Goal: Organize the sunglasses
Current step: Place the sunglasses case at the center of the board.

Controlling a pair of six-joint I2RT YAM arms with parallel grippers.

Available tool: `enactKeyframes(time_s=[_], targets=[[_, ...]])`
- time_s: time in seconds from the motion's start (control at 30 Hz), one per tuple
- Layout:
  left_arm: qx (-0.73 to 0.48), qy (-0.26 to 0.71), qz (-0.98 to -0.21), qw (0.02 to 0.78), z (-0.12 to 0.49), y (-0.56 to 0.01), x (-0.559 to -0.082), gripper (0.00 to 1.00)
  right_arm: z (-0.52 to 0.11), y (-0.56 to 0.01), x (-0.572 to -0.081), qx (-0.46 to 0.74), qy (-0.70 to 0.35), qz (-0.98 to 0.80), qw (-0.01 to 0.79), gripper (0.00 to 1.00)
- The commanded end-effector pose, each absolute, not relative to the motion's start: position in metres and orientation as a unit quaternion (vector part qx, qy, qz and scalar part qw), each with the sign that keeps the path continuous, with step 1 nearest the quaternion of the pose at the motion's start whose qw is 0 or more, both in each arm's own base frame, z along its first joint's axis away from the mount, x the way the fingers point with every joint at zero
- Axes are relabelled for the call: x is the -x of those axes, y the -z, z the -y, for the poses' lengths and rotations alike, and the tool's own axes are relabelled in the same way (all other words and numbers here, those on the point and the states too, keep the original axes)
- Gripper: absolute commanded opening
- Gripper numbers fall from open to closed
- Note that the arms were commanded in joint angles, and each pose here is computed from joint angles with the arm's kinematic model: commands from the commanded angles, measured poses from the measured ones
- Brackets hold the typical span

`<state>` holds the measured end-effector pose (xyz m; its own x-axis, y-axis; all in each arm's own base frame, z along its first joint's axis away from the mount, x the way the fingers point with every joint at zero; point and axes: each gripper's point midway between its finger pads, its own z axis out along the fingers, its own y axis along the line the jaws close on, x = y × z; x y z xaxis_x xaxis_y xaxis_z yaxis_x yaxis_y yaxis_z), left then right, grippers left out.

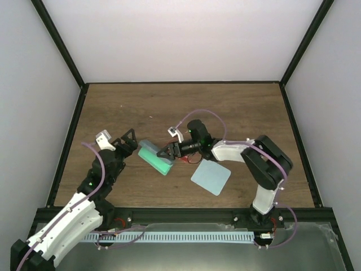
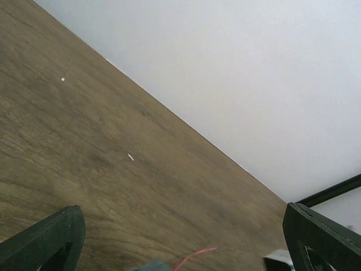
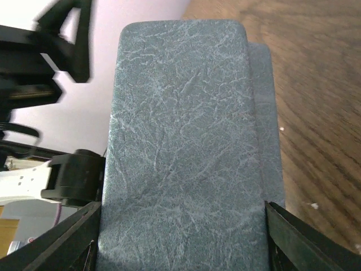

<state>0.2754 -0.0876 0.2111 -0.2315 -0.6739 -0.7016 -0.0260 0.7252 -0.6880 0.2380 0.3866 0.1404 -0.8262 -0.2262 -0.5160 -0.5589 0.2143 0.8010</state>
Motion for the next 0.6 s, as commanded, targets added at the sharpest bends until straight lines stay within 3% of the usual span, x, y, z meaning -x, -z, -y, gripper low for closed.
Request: enactKeyframes(time_s=[0.0,0.17,0.4,0.57], targets=[[0.25,0.266,-0.732,0.575,0.08,-0.205,-0.276,0.98,-0.402,-0.125,-0.237,0.247,-0.594,-0.762,0.072,0.56],[0.237,0.27,-0.744,0.563,0.09,-0.2,-0.28,0.98,-0.404,-0.1,-0.245,0.239,-0.569,-0.784,0.069,0.57],[0.225,0.281,-0.75,0.556,0.098,-0.197,-0.283,0.97,-0.402,-0.101,-0.247,0.25,-0.551,-0.793,0.075,0.75],[0.221,0.282,-0.753,0.552,0.101,-0.195,-0.284,0.97,-0.398,-0.106,-0.251,0.257,-0.53,-0.803,0.094,0.8]])
